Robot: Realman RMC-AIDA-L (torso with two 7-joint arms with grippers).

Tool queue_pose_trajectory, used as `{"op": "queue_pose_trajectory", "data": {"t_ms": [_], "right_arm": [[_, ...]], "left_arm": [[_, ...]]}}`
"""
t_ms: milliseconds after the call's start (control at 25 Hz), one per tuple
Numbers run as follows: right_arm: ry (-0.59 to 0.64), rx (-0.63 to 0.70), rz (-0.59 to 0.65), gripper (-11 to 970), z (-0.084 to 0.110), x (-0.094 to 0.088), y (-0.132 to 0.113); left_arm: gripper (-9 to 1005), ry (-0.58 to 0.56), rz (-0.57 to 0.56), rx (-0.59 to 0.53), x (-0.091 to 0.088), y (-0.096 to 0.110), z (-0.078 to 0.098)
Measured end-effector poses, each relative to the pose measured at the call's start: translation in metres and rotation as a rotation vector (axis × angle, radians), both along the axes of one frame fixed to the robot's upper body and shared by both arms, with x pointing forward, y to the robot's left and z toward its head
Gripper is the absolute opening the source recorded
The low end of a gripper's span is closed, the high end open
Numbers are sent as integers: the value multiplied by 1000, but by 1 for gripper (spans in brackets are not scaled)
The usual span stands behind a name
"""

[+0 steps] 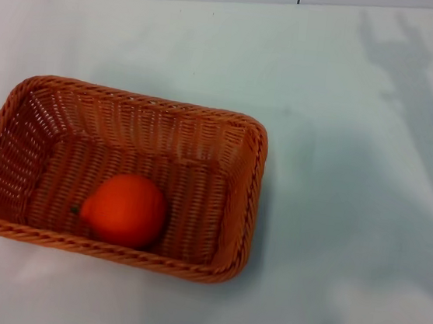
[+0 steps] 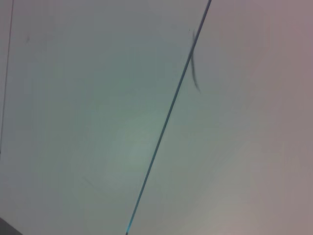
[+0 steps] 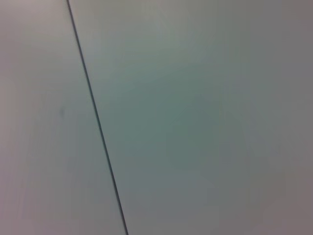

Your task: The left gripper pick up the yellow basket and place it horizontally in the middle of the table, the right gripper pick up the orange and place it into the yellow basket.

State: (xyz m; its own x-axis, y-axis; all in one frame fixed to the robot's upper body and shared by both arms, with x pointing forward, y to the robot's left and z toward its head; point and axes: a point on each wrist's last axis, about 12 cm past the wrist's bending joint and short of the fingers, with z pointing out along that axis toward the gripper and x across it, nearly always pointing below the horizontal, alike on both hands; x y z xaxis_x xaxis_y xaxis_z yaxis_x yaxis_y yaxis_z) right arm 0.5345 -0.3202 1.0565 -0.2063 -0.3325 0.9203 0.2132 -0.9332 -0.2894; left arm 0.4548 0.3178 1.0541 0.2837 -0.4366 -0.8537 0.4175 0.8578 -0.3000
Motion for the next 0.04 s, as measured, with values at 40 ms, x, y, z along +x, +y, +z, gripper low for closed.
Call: {"op": "queue_pose_trajectory", "data": {"t_ms": [40], "right_arm": [[1,3,-2,690,0,0,0]], "left_arm": [[570,1,0,-2,0,0,0]]}}
